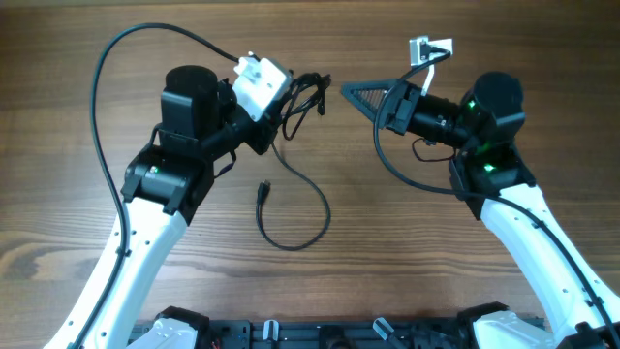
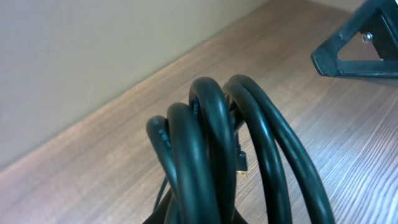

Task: Untangle cables

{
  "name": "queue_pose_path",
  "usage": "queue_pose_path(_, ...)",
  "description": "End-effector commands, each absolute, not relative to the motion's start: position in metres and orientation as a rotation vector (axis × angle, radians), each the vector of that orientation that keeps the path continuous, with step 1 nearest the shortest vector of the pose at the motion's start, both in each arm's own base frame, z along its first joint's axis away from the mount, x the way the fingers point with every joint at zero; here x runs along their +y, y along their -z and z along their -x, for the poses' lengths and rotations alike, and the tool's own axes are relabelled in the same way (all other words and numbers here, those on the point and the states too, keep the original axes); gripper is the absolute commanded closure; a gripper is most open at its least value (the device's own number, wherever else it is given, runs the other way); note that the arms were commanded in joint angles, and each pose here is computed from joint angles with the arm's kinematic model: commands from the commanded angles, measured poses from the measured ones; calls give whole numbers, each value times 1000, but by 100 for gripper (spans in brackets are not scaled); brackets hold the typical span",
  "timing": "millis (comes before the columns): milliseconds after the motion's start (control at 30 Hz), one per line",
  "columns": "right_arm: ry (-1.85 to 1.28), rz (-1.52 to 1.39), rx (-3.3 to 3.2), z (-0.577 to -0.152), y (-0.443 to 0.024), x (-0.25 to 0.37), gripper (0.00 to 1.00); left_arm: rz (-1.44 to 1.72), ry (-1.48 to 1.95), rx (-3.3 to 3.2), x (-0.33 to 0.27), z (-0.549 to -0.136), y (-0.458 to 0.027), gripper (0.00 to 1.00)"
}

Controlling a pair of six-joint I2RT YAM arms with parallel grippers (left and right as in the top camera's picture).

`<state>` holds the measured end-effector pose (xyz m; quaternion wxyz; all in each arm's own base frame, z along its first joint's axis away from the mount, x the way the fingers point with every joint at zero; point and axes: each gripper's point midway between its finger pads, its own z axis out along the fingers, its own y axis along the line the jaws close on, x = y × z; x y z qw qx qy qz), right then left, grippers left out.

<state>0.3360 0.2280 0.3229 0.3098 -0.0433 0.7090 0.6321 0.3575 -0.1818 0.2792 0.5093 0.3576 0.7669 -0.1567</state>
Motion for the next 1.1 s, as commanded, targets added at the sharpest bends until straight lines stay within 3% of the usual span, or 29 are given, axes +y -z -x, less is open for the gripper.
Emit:
queue_pose_path(0, -1899, -24, 1944, -318, -336, 244, 33, -1088, 291, 1683, -200, -346, -288, 96)
queue_pose_path(233, -2011, -232, 2031, -315, -330, 254, 42, -1216, 231, 1566, -215, -339, -292, 96)
queue_pose_path(267, -2011, -309, 2051, -318, -325, 253, 54, -1217, 223, 1551, -216, -340, -294, 96)
queue_pose_path(400, -1986, -389, 2083, -322, -315, 251, 62, -1248, 196, 1520, -216, -340, -295, 96)
queue_pose_path(833, -1957, -487, 2075, -331, -310, 247, 66, -1343, 179, 1404, -224, -334, -299, 96)
queue_pose_path(1000, -1949, -486, 2087, -330, -307, 248, 91, -1342, 178, 1403, -224, -334, -300, 96)
queue_pose_path(1067, -1938, -477, 2096, -329, -305, 248, 95, -1341, 177, 1404, -223, -335, -300, 96)
